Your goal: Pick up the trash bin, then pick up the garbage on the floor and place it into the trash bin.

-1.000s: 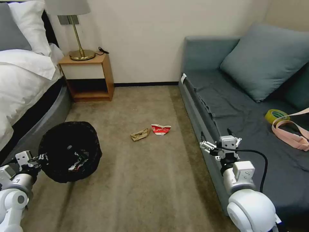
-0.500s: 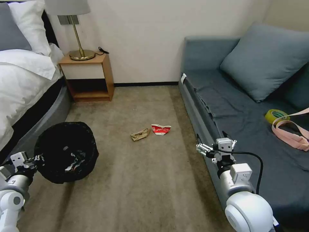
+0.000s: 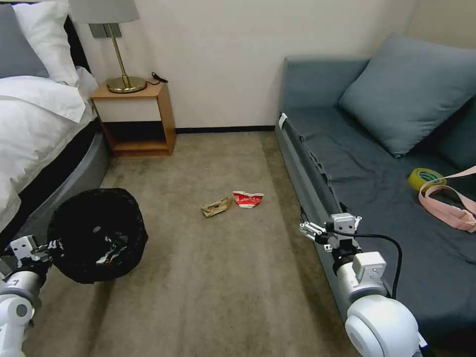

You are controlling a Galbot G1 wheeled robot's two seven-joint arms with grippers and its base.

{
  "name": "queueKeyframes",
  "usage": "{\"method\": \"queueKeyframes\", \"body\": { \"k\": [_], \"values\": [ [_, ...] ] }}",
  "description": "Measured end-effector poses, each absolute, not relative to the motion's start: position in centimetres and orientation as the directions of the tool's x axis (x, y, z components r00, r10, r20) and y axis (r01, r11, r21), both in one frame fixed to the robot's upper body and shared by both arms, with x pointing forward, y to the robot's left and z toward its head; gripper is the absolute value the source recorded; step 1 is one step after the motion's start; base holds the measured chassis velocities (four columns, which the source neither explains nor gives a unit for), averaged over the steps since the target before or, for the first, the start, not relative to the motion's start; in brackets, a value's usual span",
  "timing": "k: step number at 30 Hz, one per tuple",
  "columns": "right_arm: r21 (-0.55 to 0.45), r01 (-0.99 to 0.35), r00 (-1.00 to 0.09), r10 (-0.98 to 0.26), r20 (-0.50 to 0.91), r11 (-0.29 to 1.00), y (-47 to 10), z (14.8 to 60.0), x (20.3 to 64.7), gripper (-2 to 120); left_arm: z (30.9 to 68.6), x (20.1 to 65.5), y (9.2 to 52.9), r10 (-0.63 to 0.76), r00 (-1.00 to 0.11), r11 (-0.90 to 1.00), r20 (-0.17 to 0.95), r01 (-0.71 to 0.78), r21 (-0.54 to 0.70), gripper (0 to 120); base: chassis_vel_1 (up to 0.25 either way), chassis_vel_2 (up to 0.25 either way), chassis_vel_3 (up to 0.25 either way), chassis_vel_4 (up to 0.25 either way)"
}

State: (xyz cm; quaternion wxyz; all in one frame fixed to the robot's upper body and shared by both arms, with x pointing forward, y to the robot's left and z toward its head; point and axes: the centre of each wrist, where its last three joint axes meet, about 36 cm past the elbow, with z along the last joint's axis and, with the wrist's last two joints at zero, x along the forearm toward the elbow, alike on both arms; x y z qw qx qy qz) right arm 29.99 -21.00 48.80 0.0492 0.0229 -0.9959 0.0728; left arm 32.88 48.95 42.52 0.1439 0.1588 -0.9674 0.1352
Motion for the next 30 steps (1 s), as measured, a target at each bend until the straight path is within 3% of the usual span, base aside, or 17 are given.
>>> {"method": "queueKeyframes", "body": {
  "k": [12, 30],
  "values": [
    [-0.133, -0.069, -0.993, -0.055, 0.108, 0.989, -20.8, 48.5, 29.9, 100, 42.8, 32.8, 49.7, -0.28, -0.907, 0.909, 0.315, -0.356, -0.215, 2, -0.019, 0.02, 0.018, -0.013],
    [-0.121, -0.085, -0.991, -0.072, 0.114, 0.989, -20.5, 48.3, 29.8, 100, 43.1, 32.6, 50.3, -0.29, -0.907, 0.906, 0.306, -0.363, -0.217, 2, -0.111, 0.117, 0.114, -0.121]
  ]
}}
